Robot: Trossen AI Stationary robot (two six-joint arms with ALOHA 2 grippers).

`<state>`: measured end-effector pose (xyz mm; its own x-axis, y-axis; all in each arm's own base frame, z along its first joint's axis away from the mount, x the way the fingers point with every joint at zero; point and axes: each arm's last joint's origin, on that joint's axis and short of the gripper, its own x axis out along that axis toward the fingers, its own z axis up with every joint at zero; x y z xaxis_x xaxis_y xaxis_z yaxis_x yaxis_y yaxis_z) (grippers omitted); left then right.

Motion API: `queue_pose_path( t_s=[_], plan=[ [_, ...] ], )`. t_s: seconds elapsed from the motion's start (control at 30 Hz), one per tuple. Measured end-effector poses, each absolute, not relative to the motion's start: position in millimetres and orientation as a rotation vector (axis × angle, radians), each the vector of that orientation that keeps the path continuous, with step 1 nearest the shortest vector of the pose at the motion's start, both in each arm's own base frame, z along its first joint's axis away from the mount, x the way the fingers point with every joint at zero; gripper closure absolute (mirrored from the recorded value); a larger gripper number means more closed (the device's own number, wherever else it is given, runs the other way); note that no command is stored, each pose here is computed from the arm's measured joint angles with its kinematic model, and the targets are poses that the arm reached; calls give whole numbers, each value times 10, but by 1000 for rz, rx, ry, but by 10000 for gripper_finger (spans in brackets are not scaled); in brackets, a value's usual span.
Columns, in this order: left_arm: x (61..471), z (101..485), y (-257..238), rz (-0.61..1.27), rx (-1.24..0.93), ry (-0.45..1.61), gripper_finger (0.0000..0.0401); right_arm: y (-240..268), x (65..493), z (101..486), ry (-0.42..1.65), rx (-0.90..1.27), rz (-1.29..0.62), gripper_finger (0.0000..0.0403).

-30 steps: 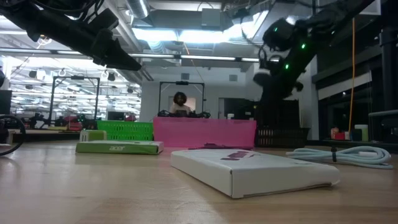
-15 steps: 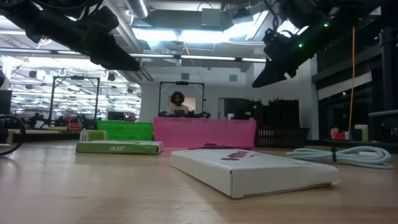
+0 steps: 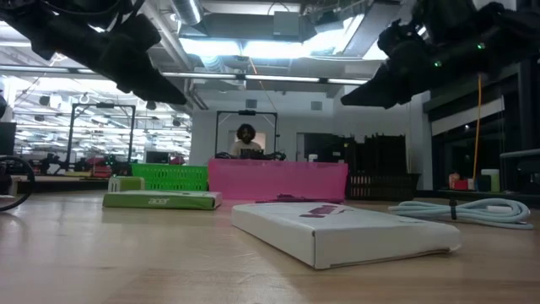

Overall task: Pick and place items into bin
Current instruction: Put the black charger cable into the green bin

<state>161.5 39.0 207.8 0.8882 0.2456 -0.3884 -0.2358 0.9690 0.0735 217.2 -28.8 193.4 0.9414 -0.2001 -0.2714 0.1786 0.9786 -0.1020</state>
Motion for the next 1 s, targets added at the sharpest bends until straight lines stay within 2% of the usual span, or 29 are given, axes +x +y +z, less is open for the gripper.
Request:
queue_pose_path(
  t_s=[0.23, 0.63, 1.0],
  plan=[
    [1633, 2078, 296, 80, 3, 398, 178, -238, 2087, 1798, 248, -40, -128, 402],
    [1654, 2074, 126, -6, 12, 402, 178, -160, 2035, 1742, 195, 51, -101, 396],
    [1668, 2068, 5, -51, -31, 407, 178, -81, 2040, 1741, 196, 51, -63, 396]
  ],
)
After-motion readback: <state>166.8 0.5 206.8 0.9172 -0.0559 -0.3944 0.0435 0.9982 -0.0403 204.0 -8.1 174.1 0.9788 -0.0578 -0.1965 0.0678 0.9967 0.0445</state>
